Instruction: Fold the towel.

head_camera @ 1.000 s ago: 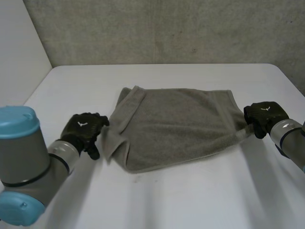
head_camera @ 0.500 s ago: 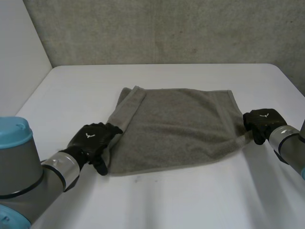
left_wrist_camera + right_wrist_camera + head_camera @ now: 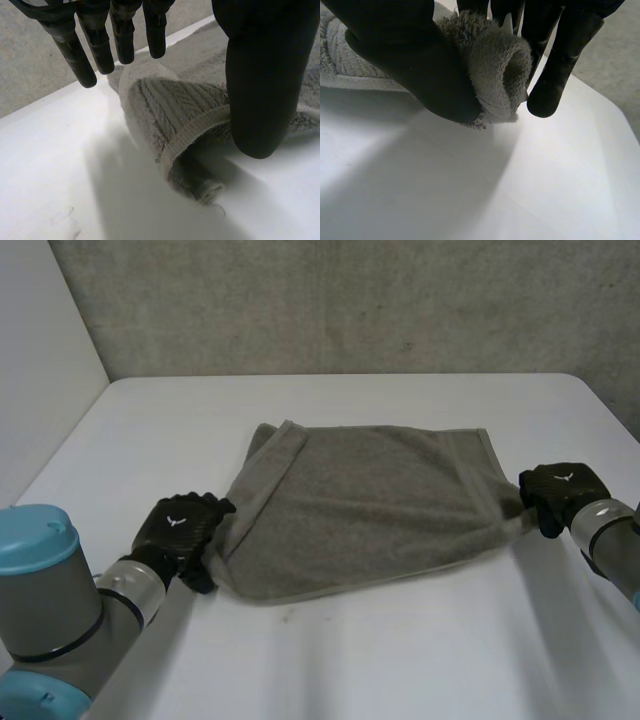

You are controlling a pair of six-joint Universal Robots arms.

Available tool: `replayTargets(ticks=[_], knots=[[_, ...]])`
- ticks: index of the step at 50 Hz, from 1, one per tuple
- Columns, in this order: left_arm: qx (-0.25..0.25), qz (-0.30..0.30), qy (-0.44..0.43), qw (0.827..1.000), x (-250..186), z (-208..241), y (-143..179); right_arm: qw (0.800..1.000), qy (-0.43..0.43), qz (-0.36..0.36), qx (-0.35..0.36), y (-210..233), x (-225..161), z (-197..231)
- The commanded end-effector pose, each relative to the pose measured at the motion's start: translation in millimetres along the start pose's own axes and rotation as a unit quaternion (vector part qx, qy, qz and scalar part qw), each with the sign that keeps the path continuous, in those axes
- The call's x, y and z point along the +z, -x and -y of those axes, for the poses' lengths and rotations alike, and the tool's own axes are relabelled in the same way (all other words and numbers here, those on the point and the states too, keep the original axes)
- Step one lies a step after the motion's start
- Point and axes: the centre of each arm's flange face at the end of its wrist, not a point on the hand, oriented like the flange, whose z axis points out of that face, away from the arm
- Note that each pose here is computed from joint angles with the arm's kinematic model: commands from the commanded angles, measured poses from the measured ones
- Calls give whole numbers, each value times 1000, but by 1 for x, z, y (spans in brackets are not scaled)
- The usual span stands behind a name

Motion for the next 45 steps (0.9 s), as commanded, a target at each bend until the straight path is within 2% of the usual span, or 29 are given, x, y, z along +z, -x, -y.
replayTargets(ticks=[1, 6, 10, 15, 19, 21, 23, 24, 26, 27, 29, 31, 37, 40, 43, 45], knots=[[34, -5, 9, 999, -4, -7, -3, 999, -5, -42, 2, -13, 4, 1], [68, 0, -3, 998, 1, -9, -2, 999, -5, -43, 3, -14, 4, 1], [74, 10, -26, 997, 7, -8, 1, 999, -6, -44, 2, -14, 4, 2], [74, 62, -70, 993, 18, 3, 26, 999, -13, -49, -2, -16, 2, 9], [78, 73, -91, 990, 17, 16, 31, 998, -28, -58, -10, -21, -3, 21], [83, 78, -111, 987, 14, 29, 34, 997, -40, -63, -13, -25, -9, 32], [93, 94, -164, 978, 5, 64, 40, 995, -65, -76, -26, -35, -29, 62], [93, 94, -164, 978, 4, 64, 40, 995, -65, -76, -26, -35, -29, 62], [106, 106, -206, 967, -12, 99, 45, 991, -97, -87, -42, -45, -57, 100], [106, 106, -206, 967, -12, 99, 45, 991, -97, -87, -42, -45, -57, 101], [120, 117, -238, 957, -35, 138, 50, 984, -132, -100, -60, -54, -87, 137], [126, 119, -244, 954, -45, 155, 52, 981, -145, -105, -76, -57, -101, 153], [149, 116, -221, 957, -75, 206, 57, 968, -166, -133, -132, -69, -130, 193], [152, 113, -208, 960, -77, 213, 58, 967, -167, -135, -137, -71, -133, 198], [150, 105, -166, 969, -62, 216, 64, 973, -141, -122, -138, -70, -121, 192], [141, 84, -113, 980, -43, 207, 65, 981, -84, -79, -153, -56, -93, 169]])
